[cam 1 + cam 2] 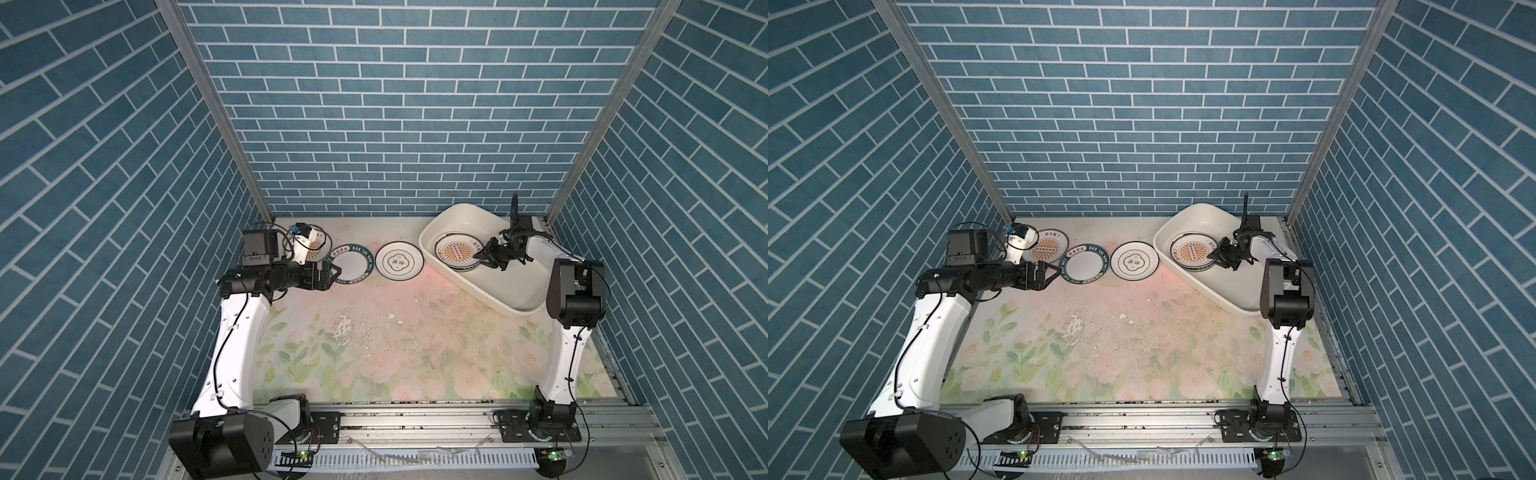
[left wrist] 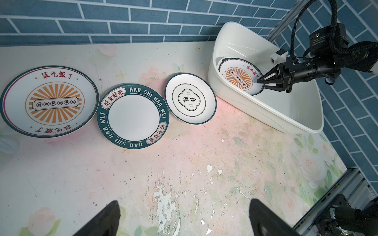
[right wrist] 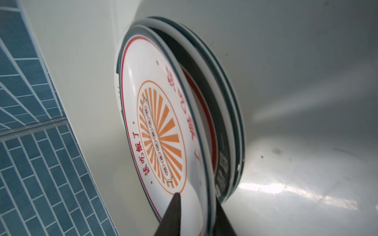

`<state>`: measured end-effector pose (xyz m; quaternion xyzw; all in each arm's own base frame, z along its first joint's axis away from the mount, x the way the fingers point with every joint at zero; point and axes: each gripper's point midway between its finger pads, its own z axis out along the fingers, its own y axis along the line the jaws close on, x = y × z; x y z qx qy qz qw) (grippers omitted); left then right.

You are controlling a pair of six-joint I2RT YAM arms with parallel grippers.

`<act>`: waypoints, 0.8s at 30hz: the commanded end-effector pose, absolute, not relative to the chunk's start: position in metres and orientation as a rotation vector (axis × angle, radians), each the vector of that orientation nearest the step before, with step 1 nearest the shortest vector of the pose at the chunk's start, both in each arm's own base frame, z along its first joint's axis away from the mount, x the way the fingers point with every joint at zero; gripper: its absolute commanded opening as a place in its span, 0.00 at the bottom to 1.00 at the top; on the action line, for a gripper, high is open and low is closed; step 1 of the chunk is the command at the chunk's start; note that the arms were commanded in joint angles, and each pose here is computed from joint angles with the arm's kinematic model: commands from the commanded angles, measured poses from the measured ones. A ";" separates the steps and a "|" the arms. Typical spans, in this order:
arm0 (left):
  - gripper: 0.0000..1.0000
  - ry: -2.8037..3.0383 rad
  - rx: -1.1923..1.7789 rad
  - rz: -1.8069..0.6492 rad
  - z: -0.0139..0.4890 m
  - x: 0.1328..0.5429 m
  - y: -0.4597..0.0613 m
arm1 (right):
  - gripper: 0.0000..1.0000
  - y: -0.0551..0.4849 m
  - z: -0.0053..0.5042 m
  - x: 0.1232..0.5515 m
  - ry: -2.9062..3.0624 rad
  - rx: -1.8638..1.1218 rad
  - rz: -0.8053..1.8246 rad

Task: Place the plates into the plastic bin on the countertop
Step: Place the plate in the plastic bin.

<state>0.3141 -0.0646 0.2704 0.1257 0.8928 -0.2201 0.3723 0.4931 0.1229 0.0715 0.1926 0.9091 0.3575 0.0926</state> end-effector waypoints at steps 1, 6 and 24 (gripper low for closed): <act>0.99 2.277 0.343 -0.577 0.271 0.312 -0.068 | 0.28 0.117 0.088 0.484 2.726 0.505 0.976; 1.00 2.267 0.344 -0.579 0.274 0.312 -0.069 | 0.29 0.106 0.095 0.478 2.769 0.479 0.856; 1.00 2.275 0.347 -0.578 0.272 0.311 -0.069 | 0.29 0.099 0.086 0.475 2.837 0.472 0.771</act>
